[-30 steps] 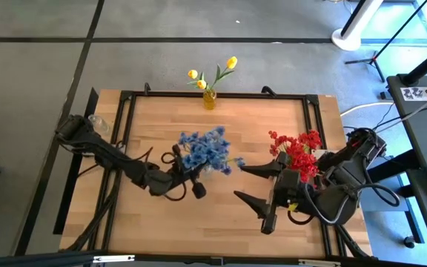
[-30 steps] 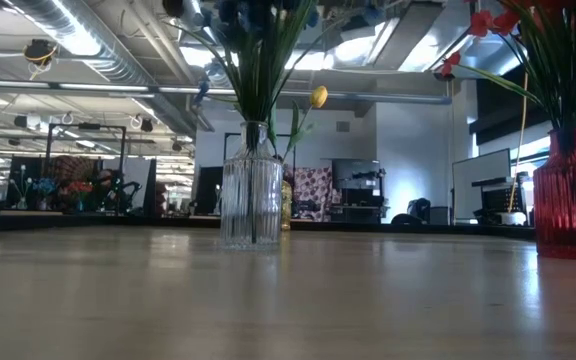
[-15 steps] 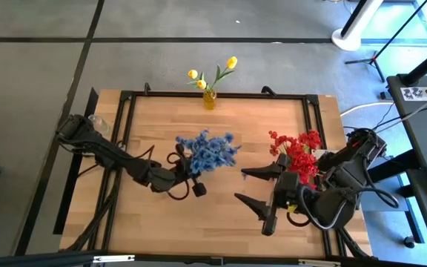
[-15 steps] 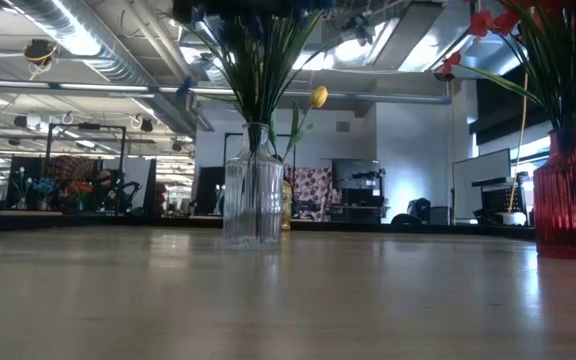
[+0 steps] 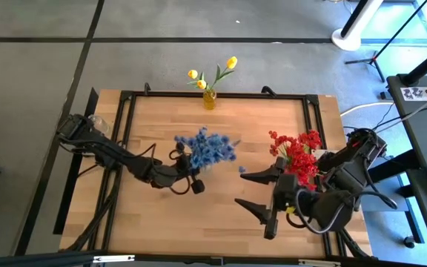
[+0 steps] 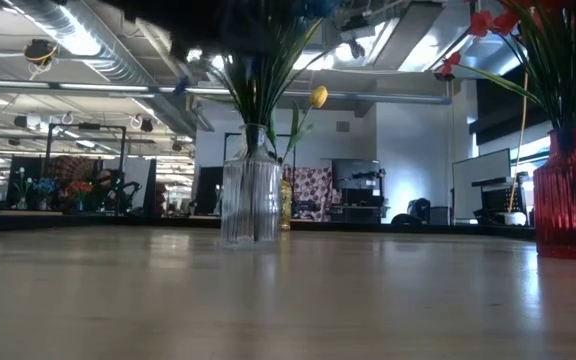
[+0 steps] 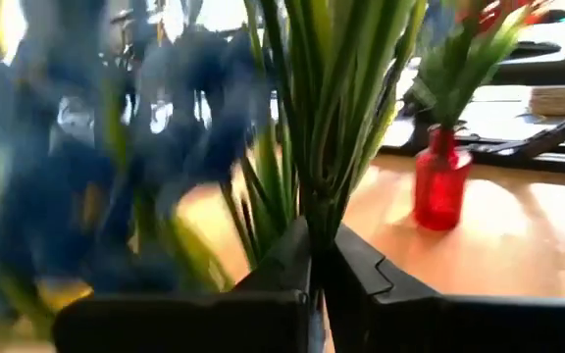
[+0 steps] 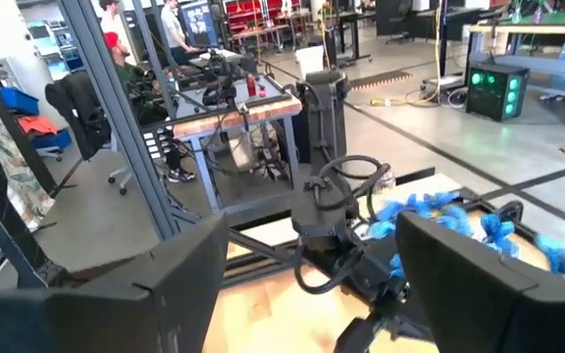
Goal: Sort flowers into vase by color
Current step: Put the blue flower into the transparent vase
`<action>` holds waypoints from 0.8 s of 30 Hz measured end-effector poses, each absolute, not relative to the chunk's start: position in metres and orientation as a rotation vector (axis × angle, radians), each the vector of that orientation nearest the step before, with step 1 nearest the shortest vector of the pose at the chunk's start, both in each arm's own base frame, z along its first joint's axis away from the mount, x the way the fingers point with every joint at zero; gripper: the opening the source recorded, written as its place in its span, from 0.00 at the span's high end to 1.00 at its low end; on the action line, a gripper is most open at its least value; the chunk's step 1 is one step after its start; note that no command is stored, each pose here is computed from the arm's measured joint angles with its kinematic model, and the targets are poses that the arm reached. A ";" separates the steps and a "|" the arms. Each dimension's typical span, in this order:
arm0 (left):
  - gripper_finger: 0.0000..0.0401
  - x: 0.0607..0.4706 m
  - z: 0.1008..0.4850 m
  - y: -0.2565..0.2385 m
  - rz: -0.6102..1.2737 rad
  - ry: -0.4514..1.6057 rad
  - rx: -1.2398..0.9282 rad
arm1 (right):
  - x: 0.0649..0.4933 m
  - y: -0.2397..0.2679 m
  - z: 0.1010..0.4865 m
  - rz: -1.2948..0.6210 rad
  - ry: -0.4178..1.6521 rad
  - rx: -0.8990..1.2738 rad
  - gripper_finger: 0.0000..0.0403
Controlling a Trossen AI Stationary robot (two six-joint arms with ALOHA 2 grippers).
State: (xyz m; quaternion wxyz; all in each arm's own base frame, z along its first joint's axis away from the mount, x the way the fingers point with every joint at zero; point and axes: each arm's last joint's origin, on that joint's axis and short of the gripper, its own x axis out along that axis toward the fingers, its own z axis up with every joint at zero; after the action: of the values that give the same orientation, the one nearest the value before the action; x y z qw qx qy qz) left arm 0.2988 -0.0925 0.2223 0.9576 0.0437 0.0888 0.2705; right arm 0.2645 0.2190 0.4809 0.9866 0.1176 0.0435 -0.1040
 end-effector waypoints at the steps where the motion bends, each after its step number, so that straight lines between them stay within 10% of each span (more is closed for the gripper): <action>1: 0.98 0.298 0.219 -0.090 0.558 0.184 0.072 | 0.264 0.219 0.480 -0.207 0.095 0.238 0.27; 24: 0.79 0.278 0.176 -0.082 0.472 0.319 0.006 | 0.261 0.216 0.463 -0.223 0.220 0.213 0.27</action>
State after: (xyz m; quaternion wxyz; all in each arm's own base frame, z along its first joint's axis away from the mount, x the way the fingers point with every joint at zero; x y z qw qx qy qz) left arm 0.2781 -0.0818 0.1762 0.9596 0.0030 0.1576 0.2329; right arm 0.2607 0.2160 0.4634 0.9821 0.1060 0.1091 -0.1111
